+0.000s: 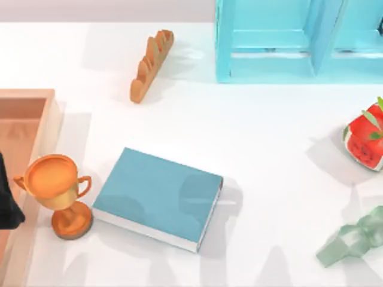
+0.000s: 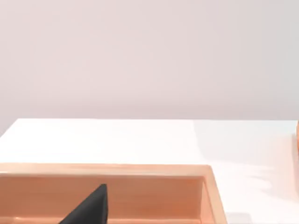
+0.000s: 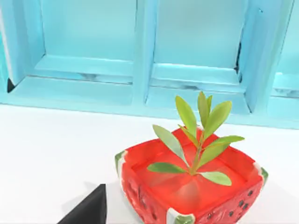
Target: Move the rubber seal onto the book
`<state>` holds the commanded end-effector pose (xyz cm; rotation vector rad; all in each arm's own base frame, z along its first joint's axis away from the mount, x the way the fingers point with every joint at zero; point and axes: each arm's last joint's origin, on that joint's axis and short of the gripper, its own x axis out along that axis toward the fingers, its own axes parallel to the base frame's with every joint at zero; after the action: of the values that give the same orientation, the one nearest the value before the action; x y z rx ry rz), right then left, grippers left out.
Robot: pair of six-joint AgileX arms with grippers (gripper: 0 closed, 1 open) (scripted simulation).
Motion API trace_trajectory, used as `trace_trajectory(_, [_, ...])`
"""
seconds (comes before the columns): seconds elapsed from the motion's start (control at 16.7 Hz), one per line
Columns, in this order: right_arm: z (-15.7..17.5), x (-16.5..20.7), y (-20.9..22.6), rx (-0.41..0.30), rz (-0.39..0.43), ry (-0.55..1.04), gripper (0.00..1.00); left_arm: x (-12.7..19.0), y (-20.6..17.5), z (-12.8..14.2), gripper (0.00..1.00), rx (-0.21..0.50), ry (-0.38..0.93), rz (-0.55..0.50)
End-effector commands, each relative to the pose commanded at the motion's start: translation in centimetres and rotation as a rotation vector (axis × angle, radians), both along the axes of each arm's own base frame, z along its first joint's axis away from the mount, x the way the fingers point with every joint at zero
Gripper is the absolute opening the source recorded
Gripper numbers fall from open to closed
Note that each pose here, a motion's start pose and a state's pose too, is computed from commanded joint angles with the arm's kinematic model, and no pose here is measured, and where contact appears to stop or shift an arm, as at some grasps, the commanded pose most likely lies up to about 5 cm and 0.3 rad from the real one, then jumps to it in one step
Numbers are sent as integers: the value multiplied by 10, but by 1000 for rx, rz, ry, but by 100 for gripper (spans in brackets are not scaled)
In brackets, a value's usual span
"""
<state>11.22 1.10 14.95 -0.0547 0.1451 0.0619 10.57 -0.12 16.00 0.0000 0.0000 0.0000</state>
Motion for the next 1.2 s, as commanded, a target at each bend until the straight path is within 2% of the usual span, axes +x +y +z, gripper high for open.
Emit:
trace_trajectory(0.24, [10, -6, -12, 53, -60, -137, 100, 0, 0, 0, 100, 0, 0, 0])
trace_trajectory(0.72, [11, -6, -12, 55, -62, -145, 100, 0, 1, 5, 100, 6, 29, 6])
trace_trajectory(0.96, [11, -6, -12, 55, -62, -145, 100, 5, 4, 36, 100, 35, 195, 32])
trace_trajectory(1.2, [11, -6, -12, 55, -62, -145, 100, 30, 12, 83, 100, 68, 476, 61])
